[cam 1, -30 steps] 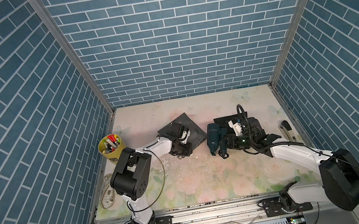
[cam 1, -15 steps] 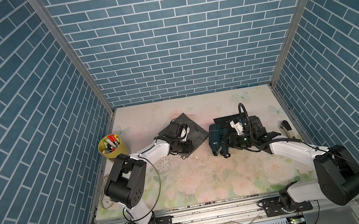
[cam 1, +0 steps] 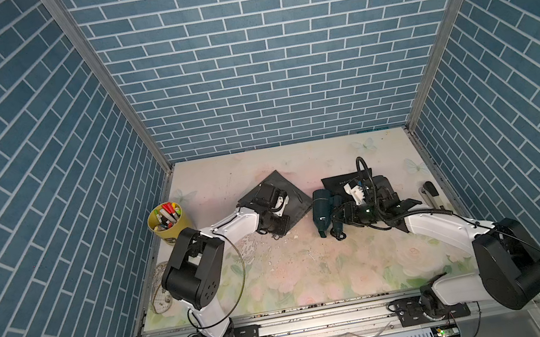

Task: Pack away hair dryers
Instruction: Open the drawstring bag at the center of the board.

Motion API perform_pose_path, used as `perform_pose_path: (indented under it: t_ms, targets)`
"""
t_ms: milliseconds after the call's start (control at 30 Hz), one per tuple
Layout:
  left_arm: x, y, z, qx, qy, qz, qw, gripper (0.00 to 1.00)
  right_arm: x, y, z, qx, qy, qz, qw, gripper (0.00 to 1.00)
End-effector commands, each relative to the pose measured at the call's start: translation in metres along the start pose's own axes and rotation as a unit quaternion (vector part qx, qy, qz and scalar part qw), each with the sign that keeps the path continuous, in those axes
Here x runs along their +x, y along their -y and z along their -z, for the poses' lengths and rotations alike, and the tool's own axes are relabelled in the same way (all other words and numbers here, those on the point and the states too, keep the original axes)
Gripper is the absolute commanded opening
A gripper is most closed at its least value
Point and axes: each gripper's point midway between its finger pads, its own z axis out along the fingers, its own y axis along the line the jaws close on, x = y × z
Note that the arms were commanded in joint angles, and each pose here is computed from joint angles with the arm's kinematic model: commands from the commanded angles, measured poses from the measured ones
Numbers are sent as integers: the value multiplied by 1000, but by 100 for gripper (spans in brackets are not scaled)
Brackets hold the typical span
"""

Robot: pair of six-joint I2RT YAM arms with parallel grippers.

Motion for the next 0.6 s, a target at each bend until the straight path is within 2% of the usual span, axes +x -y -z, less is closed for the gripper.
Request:
perform_pose_path:
  t_ms: [0, 333, 567]
  targets:
    - [-2, 2, -3, -2, -9, -22, 1000, 39, -22, -30, 5, -35, 26, 45, 998, 0]
    - [4, 6, -17, 9, -24, -27, 999, 39, -18, -26, 9, -22, 31, 42, 998, 0]
    - [7, 1, -24, -1, -27, -17, 999, 33, -17, -24, 9, -19, 30, 39, 999, 0]
